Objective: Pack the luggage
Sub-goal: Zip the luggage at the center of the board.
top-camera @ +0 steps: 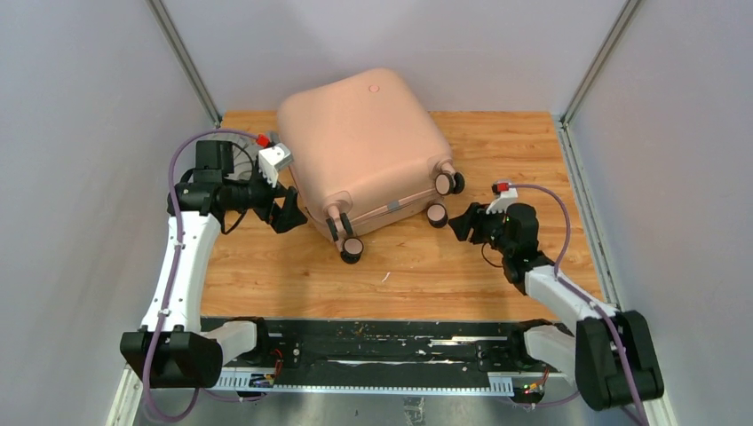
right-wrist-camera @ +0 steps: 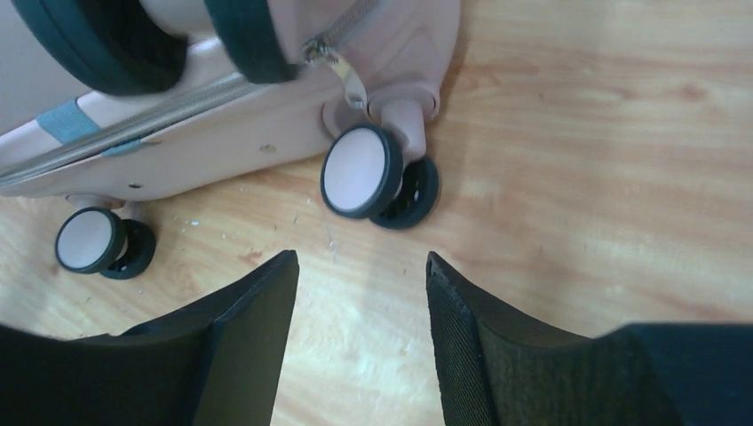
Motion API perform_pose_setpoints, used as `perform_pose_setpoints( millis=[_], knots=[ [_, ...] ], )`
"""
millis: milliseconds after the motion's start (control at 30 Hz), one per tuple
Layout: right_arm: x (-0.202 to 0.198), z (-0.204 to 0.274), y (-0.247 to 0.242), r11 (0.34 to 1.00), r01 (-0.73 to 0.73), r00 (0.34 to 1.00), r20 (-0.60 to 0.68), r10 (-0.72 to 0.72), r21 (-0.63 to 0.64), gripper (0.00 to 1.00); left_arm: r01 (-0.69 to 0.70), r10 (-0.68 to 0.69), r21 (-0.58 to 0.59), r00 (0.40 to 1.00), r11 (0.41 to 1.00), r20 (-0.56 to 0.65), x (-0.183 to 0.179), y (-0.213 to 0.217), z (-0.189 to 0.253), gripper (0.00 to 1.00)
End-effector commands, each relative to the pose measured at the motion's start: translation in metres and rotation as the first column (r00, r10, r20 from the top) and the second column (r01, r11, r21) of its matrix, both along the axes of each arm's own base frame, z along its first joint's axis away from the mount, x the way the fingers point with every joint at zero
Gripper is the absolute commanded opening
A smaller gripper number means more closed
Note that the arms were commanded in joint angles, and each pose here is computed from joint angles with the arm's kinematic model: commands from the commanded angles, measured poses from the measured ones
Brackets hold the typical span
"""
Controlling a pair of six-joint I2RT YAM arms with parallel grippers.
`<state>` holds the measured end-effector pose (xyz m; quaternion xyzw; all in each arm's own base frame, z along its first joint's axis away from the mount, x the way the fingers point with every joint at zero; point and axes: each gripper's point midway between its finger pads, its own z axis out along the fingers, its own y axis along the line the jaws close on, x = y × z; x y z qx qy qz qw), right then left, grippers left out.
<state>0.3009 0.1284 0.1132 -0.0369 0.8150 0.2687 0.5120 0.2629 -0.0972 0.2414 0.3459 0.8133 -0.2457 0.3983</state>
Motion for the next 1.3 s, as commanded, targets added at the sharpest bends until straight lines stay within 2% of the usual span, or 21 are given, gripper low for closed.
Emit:
perform_pose_setpoints(
  millis=[0, 133, 267, 667, 767, 1033, 1267],
  knots=[
    [0.039, 0.043, 0.014, 0.995, -0.090, 0.965, 0.241, 0.099, -0.050, 0.56, -0.013, 0.012, -0.015, 0.999, 1.000, -0.033, -0.007, -0.001, -0.001, 1.00],
    [0.052, 0.049, 0.026, 0.988, -0.146, 0.935, 0.318, 0.153, -0.047, 0.53, -0.018, 0.018, -0.010, 0.999, 1.000, -0.042, -0.009, 0.000, -0.002, 1.00],
    [0.065, 0.041, 0.032, 0.985, -0.168, 0.924, 0.342, 0.174, -0.047, 0.51, -0.011, 0.010, -0.029, 0.999, 1.000, -0.051, -0.009, -0.003, -0.001, 1.00],
    [0.088, 0.045, 0.044, 0.979, -0.203, 0.858, 0.488, 0.161, 0.034, 0.39, -0.023, 0.026, 0.038, 0.996, 0.999, -0.083, 0.000, 0.008, -0.019, 1.00],
    [0.090, 0.042, 0.044, 0.979, -0.199, 0.855, 0.497, 0.146, 0.055, 0.31, -0.017, 0.021, 0.049, 0.996, 0.999, -0.082, -0.001, 0.009, -0.020, 1.00],
    [0.087, 0.045, 0.049, 0.971, -0.233, 0.852, 0.493, 0.175, 0.059, 0.00, 0.025, -0.020, 0.046, 0.995, 0.999, -0.097, -0.005, 0.006, -0.032, 1.00],
    [0.083, 0.051, 0.055, 0.961, -0.267, 0.855, 0.479, 0.199, 0.076, 0.00, 0.064, -0.053, 0.069, 0.988, 0.996, -0.147, 0.000, 0.004, -0.053, 1.00]
  ],
)
